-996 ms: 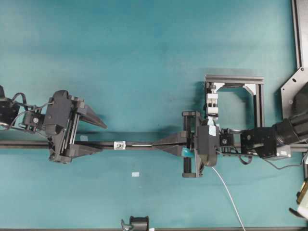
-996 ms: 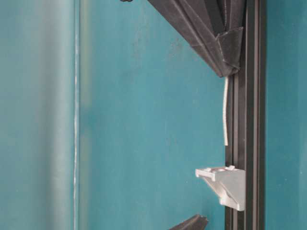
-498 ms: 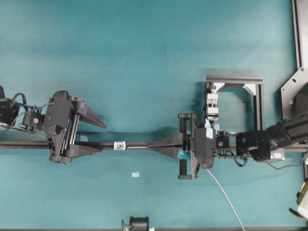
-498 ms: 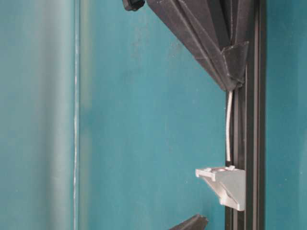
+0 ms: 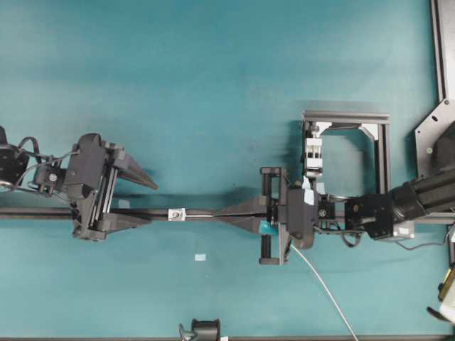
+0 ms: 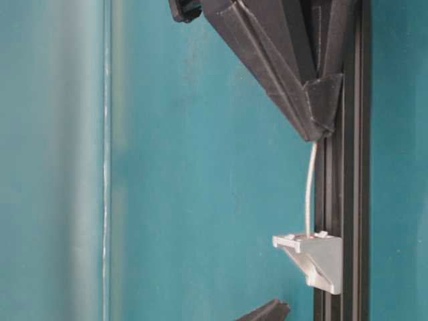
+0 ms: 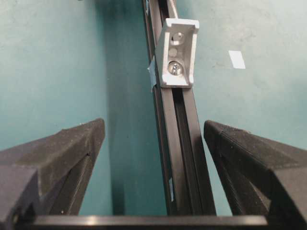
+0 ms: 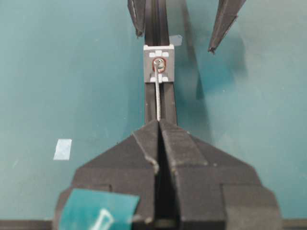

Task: Insert the wire into the hole on the left side and pull it with the left arm.
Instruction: 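Align the wire tip with the bracket hole using the right gripper, then push the wire tip leftward through the bracket hole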

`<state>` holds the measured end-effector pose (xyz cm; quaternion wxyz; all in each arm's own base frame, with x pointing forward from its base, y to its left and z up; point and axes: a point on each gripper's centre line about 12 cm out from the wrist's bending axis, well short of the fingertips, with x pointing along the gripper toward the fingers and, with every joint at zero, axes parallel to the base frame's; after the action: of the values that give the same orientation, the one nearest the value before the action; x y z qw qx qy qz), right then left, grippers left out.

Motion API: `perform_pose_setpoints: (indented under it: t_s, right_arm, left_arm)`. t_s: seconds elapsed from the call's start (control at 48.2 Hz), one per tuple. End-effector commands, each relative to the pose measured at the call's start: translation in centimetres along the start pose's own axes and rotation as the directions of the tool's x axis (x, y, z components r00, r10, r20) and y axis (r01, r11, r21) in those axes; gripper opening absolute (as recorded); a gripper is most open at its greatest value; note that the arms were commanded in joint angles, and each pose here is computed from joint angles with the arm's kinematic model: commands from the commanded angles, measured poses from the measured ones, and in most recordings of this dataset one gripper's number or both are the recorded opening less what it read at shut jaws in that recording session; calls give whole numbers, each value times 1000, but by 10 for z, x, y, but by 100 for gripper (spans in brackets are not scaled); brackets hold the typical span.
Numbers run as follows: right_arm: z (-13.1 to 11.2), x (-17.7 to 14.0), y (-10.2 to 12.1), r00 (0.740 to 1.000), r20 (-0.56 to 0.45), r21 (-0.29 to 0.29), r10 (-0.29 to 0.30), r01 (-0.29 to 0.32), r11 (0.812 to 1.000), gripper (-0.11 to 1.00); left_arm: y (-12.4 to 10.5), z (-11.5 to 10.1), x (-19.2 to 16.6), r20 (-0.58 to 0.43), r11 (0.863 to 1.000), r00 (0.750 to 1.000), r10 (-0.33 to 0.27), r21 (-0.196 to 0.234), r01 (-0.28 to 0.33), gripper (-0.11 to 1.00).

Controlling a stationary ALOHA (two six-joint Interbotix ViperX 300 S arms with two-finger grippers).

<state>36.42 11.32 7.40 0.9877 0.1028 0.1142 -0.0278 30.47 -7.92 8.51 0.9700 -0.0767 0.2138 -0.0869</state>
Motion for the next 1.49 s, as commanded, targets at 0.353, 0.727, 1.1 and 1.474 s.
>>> perform_pose_setpoints:
  t_s: [0.353, 0.727, 1.1, 1.474]
  right_arm:
    - [7, 5, 6, 1000, 21, 14, 10, -10, 1000, 1]
    - [6, 12, 7, 1000, 27, 15, 6, -6, 1000, 1]
    - [10, 17, 6, 999, 34, 19, -1, 0, 1000, 1]
    - [14, 25, 5, 1000, 28, 7, -8, 8, 1000, 1]
  left_arm:
    - [-1, 9, 1, 32, 1000, 999, -6, 1, 6, 66]
    - [-2, 11, 2, 39, 1000, 999, -9, 4, 9, 66]
    - [-2, 10, 1, 37, 1000, 999, -9, 4, 9, 66]
    - [-2, 9, 1, 34, 1000, 999, -9, 5, 9, 65]
